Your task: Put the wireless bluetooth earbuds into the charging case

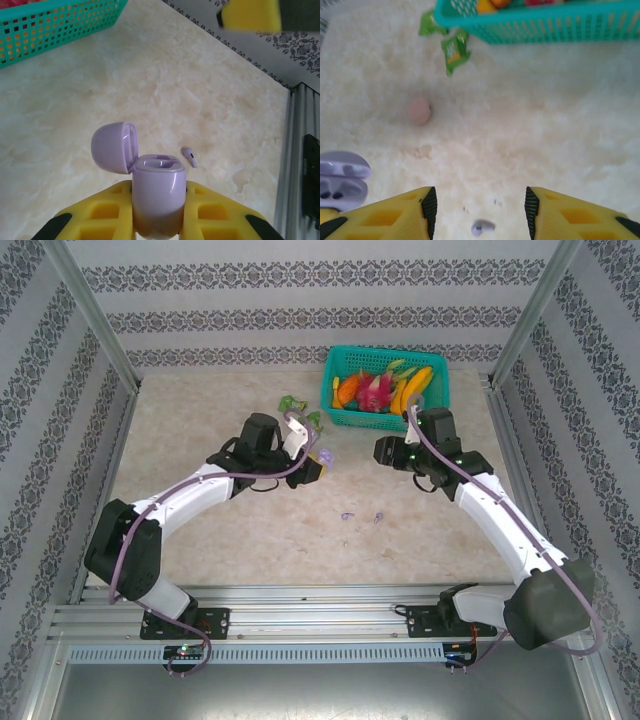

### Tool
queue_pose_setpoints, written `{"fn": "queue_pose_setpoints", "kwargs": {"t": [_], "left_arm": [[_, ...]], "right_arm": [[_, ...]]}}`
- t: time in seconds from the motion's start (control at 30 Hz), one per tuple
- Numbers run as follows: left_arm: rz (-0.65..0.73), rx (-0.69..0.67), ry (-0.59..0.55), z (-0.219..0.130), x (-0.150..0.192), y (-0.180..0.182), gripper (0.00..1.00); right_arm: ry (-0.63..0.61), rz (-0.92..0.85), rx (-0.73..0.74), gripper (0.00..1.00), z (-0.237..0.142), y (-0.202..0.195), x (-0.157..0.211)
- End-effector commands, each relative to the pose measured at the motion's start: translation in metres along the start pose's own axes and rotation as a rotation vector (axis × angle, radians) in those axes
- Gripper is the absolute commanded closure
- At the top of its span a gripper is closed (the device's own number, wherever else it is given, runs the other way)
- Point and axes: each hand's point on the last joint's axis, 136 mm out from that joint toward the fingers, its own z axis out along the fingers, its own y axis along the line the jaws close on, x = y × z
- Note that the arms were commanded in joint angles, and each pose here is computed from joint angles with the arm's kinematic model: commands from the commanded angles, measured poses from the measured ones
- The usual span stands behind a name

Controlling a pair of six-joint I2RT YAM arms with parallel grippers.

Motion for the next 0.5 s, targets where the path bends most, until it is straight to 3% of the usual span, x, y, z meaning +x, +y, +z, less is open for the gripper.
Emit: {"fn": "queue_pose_setpoints", "kwargs": {"t": [0.0, 0.27, 0.47], "left_arm": [[0.031, -0.081, -0.157, -0.002, -0.019, 0.009, 1.0], [0.094, -0.159, -0.475, -0.024, -0.02, 0.016, 1.0], [0.116, -0.198, -0.547, -0.04, -0.019, 0.015, 1.0]], "right_arm": [[0.132, 0.123, 0.107, 0.5, 0.016, -0.015, 0.044], [0.28, 0.019, 0.185, 0.51, 0.057, 0.001, 0.097], [0.362, -0.086, 0.153, 0.52, 0.089, 0.011, 0.116]]}}
